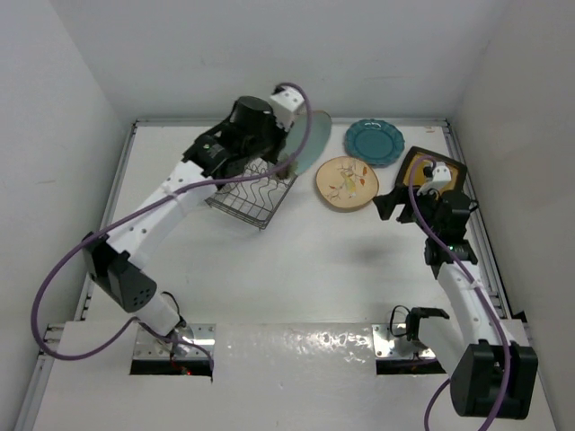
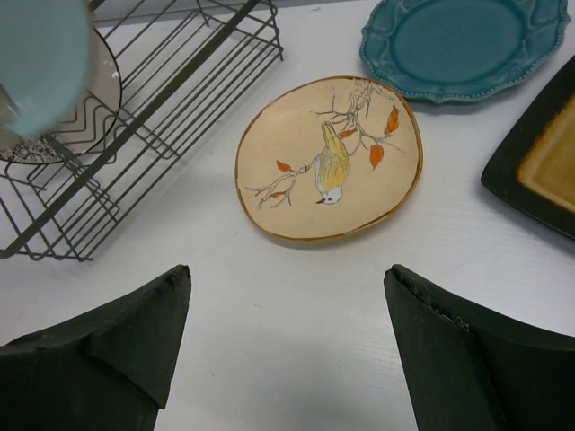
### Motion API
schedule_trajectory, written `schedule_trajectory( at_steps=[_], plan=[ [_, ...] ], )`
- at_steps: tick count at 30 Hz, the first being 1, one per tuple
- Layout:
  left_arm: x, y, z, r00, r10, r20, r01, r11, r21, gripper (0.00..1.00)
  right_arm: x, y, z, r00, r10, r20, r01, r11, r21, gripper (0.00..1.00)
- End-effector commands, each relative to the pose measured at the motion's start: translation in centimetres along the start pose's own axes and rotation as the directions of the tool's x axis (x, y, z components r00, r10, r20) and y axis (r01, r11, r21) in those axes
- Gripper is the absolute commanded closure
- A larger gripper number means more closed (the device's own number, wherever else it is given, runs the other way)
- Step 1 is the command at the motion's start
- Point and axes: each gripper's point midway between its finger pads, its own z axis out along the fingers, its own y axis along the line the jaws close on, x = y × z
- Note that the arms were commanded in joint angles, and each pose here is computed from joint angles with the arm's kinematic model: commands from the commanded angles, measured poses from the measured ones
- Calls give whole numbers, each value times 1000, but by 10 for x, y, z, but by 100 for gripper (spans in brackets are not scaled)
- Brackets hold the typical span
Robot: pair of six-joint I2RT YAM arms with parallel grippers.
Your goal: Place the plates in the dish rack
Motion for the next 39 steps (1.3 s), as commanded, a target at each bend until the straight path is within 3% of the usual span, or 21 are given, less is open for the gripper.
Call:
schedule_trajectory(
  at_steps=[1,6,17,39],
  plan=[
    [-75,86,-67,959,-53,279,141,941,-306,100,-1,-6,2,999,10,33,-12,999,34,14],
    [-50,144,-78,960,-71,269,190,874,-447,100,13,-8,3,1000,16,-1,-16,999,30,14],
    [-10,165,-66,977,-25,211,137,833,-536,100,31,-14,-2,998,-16,-54,19,998,55,14],
    [40,180,-21,992,-32,121,91,847,-523,100,41,-17,-4,996,-17,-91,22,998,60,14]
  ],
)
